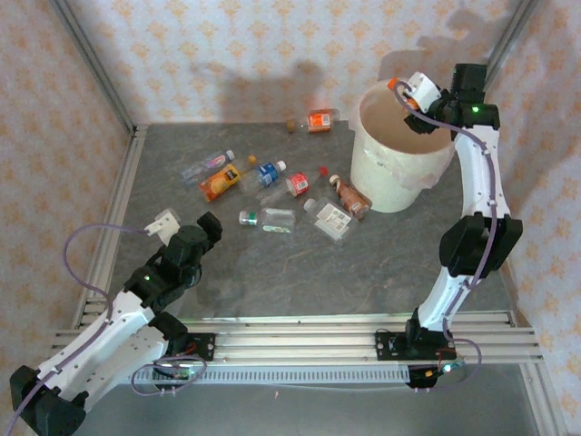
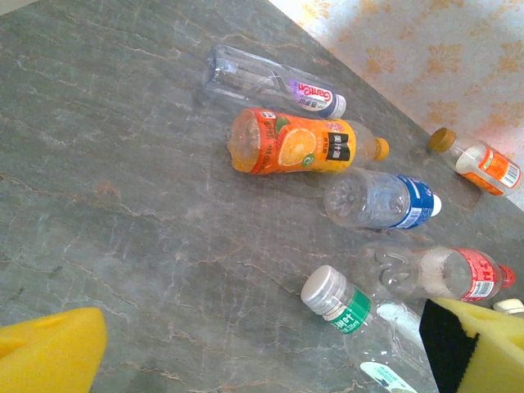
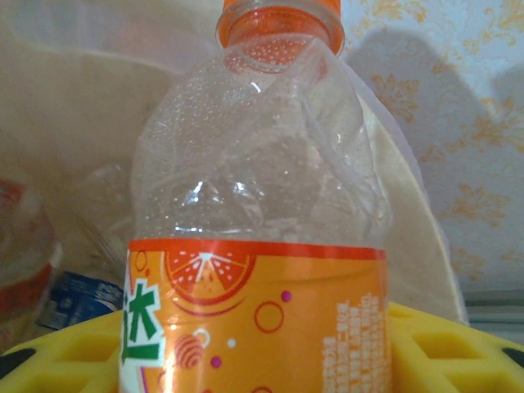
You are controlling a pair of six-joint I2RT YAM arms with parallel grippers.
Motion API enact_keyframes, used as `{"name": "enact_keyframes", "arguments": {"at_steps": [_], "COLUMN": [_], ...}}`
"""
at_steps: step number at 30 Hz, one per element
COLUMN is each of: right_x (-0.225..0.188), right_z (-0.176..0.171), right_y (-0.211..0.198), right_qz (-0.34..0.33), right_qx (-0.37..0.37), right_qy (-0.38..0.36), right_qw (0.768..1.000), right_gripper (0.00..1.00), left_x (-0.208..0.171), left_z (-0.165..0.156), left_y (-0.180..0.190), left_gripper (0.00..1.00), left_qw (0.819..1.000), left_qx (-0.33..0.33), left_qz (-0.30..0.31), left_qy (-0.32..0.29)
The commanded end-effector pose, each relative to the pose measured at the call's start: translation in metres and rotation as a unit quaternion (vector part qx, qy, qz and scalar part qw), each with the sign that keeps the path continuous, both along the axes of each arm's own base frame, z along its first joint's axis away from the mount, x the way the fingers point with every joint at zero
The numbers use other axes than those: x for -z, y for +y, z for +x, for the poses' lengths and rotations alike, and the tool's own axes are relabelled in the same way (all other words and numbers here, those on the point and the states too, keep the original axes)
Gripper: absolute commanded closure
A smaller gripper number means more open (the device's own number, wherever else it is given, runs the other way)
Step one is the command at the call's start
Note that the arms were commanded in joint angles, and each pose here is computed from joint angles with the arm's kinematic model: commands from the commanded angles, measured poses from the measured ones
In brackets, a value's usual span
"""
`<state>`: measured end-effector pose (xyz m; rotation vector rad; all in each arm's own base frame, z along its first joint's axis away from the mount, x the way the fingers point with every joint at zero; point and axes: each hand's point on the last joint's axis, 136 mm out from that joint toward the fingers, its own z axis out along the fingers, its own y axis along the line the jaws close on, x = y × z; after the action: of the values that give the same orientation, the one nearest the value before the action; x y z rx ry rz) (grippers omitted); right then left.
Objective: Put the plastic bottles in the bin
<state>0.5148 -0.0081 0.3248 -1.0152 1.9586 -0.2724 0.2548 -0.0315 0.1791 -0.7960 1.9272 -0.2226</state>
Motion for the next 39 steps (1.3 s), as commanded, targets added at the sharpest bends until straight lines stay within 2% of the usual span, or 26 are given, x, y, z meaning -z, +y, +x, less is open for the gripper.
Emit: {"name": "enact_keyframes", "arguments": {"at_steps": [1,6,10,12,14,17,20,24,27,29,31,33,36,39], "right_x": [0.008,0.005,-0.019,-0.028,-0.040,-0.060,-0.091,-0.129,-0.147,-0.152,-0.152,-0.148,-0.140,-0.129], "right_z": [0.017,0.033,0.046,0.044,0.036,0.018,0.000,-0.045,-0.083,-0.107,-0.131,-0.149,-0.170,-0.183], "right_y": [-0.013,-0.014,-0.014,-0.012,-0.008,0.004,0.004,0.016,0.031,0.033,0.030,0.033,0.054,0.068], "right_qz": [-0.082,-0.130,-0.159,-0.143,-0.112,-0.050,0.040,0.209,0.325,0.396,0.462,0.515,0.558,0.577], "right_qx": [-0.005,-0.012,0.011,0.022,0.030,0.038,0.086,0.111,0.104,0.117,0.136,0.135,0.091,0.076], "right_qy": [-0.023,-0.054,-0.123,-0.144,-0.155,-0.193,-0.251,-0.265,-0.250,-0.242,-0.238,-0.226,-0.179,-0.133], "right_qw": [0.996,0.990,0.980,0.979,0.981,0.979,0.963,0.935,0.906,0.878,0.843,0.816,0.805,0.802], "right_gripper": [0.46,0.32,0.21,0.00,0.01,0.01,0.01,0.01,0.01,0.01,0.01,0.01,0.01,0.01], "left_x": [-0.009,-0.013,-0.013,-0.012,-0.013,-0.013,-0.014,-0.015,-0.027,-0.035,-0.039,-0.035,-0.024,-0.015], "left_z": [0.000,0.001,0.000,0.001,0.002,0.008,0.019,0.044,0.070,0.085,0.100,0.115,0.138,0.167], "left_y": [0.007,0.008,0.008,0.007,0.004,-0.002,-0.010,-0.018,-0.024,-0.020,-0.005,0.011,0.031,0.038], "left_gripper": [0.00,0.00,0.00,0.00,0.00,0.00,0.00,0.00,0.00,0.00,0.00,0.00,0.00,0.00], "left_qw": [1.000,1.000,1.000,1.000,1.000,1.000,1.000,0.997,0.993,0.980,0.958,0.944,0.940,0.937], "left_qx": [-0.016,-0.019,-0.017,-0.016,-0.010,-0.001,0.003,0.020,0.066,0.092,0.090,0.088,0.099,0.148], "left_qz": [0.002,0.007,0.007,0.006,0.002,-0.008,-0.023,-0.030,0.036,0.123,0.214,0.242,0.213,0.171], "left_qy": [-0.007,-0.008,-0.008,-0.007,-0.007,0.001,0.018,0.062,0.093,0.128,0.170,0.205,0.247,0.267]}}
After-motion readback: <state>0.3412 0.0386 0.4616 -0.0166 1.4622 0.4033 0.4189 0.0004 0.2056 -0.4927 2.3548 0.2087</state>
